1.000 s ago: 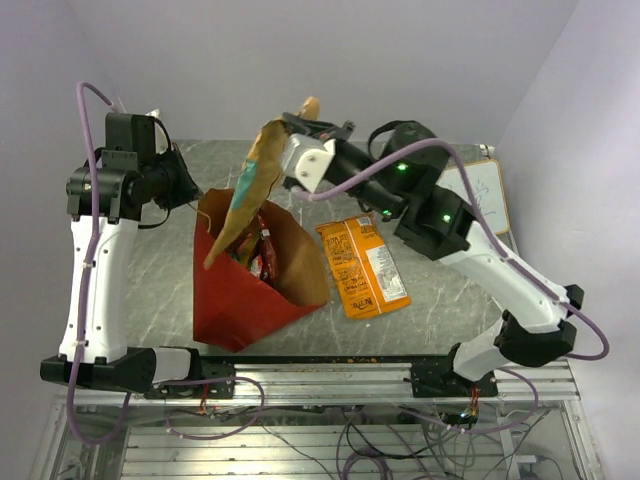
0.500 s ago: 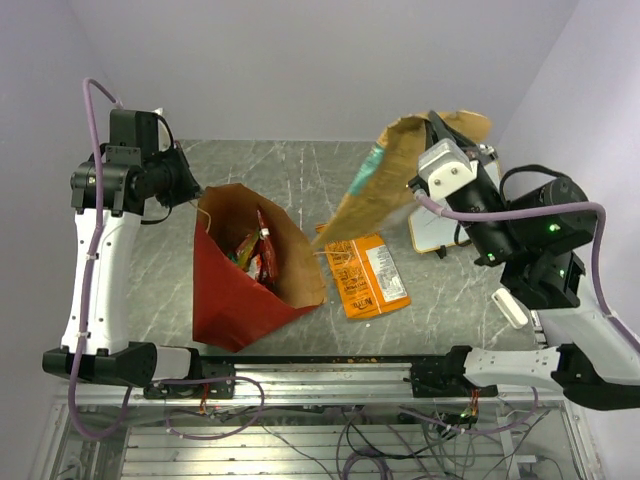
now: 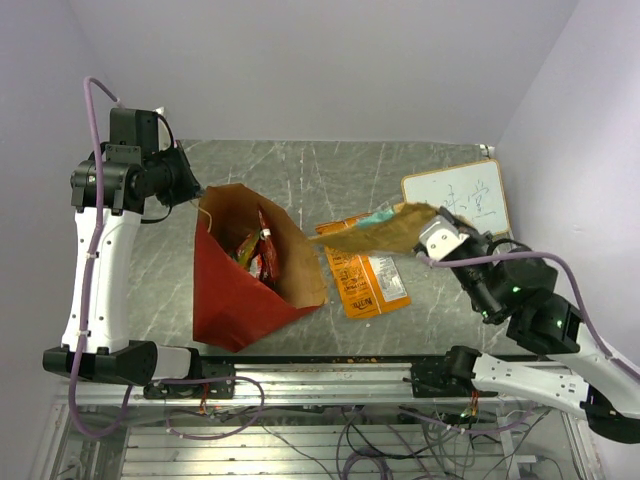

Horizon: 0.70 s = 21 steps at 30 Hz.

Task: Take the snacks out of the paper bag
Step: Place the snack at the center of the board.

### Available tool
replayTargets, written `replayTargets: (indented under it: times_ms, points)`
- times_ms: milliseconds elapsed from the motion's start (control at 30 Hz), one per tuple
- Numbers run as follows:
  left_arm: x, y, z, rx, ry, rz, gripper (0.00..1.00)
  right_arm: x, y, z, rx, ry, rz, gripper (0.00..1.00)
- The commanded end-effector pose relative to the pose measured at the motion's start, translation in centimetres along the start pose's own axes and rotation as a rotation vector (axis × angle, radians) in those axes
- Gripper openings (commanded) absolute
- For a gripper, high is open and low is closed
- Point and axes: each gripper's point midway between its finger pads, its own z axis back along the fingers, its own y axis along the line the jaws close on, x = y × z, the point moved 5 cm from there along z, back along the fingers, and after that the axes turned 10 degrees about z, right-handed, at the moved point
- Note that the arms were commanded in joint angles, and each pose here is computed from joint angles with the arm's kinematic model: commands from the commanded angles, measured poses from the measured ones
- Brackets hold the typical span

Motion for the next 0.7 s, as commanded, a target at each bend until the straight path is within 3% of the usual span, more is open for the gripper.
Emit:
replayTargets:
  times_ms: [0,233,433,667]
  points:
    - [0.8,-0.9,0.9,-0.05,-0.056,-0.017,0.07,-2.5,2.4,1.7,0.063,0.057,-0.055,0.0]
    - [0.2,-0.4,1.1,-0.035,-0.05,-0.019,0.07,-4.3,1.7,4.1,0.101,0.102,-0.05,0.0]
    - [0.4,-0.6,1.1,-0.037,-0.047,-0.026,0.07,-5.2,3.7,5.9,0.308,0.04,0.096,0.0]
    - [0.5,-0.8,1.0,-0.048,-0.04,-0.025,0.07,-6.8,8.2,6.1,0.592,0.079,0.334,0.0]
